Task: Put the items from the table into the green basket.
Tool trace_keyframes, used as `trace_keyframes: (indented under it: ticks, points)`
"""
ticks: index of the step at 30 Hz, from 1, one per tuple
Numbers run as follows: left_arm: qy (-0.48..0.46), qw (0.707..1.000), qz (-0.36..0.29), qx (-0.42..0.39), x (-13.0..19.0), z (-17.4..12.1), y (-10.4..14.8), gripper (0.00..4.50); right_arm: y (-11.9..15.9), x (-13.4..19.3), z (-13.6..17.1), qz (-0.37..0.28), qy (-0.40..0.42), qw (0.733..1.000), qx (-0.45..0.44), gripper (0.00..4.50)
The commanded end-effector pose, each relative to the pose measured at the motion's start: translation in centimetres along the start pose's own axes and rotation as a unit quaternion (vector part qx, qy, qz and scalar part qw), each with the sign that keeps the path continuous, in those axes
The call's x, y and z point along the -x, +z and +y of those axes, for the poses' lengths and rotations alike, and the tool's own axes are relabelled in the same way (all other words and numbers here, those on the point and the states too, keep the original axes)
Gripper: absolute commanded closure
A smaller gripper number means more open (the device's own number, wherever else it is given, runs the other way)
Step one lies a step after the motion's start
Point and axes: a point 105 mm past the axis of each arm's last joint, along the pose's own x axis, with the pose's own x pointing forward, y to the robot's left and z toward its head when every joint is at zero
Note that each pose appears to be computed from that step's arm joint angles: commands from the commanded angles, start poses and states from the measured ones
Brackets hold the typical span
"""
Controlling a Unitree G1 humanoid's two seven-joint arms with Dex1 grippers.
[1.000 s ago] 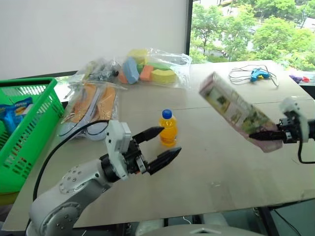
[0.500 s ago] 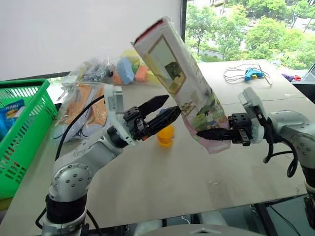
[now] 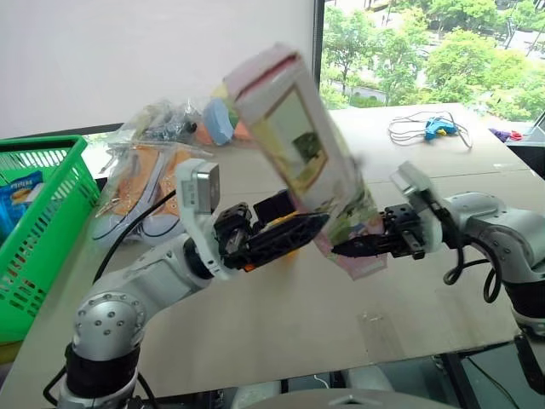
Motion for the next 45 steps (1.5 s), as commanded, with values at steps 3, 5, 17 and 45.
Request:
trace_keyframes:
  ticks: [3, 5, 17, 45]
  points:
    - [-0.054, 0.998, 0.005, -0.015, -0.7, -1.9, 0.6, 0.00, 0.1, 0.2, -0.2, 0.020, -0.008, 1.000, -0.012, 4.11]
    - [-0.039, 0.999, 0.006, -0.026, -0.7, -1.3, 0.7, 0.00, 0.1, 0.2, -0.4, 0.030, -0.016, 0.999, -0.010, 4.11]
    - [0.066, 0.992, -0.061, -0.088, 0.7, 1.3, 3.3, 2.87, 2.5, -1.0, -1.7, -0.001, -0.070, 0.994, 0.080, 1.13]
    - [0.675, 0.536, -0.131, -0.490, 32.7, 3.8, 25.8, 2.87, 15.4, -8.6, -6.6, -0.087, -0.176, 0.955, 0.222, 0.67]
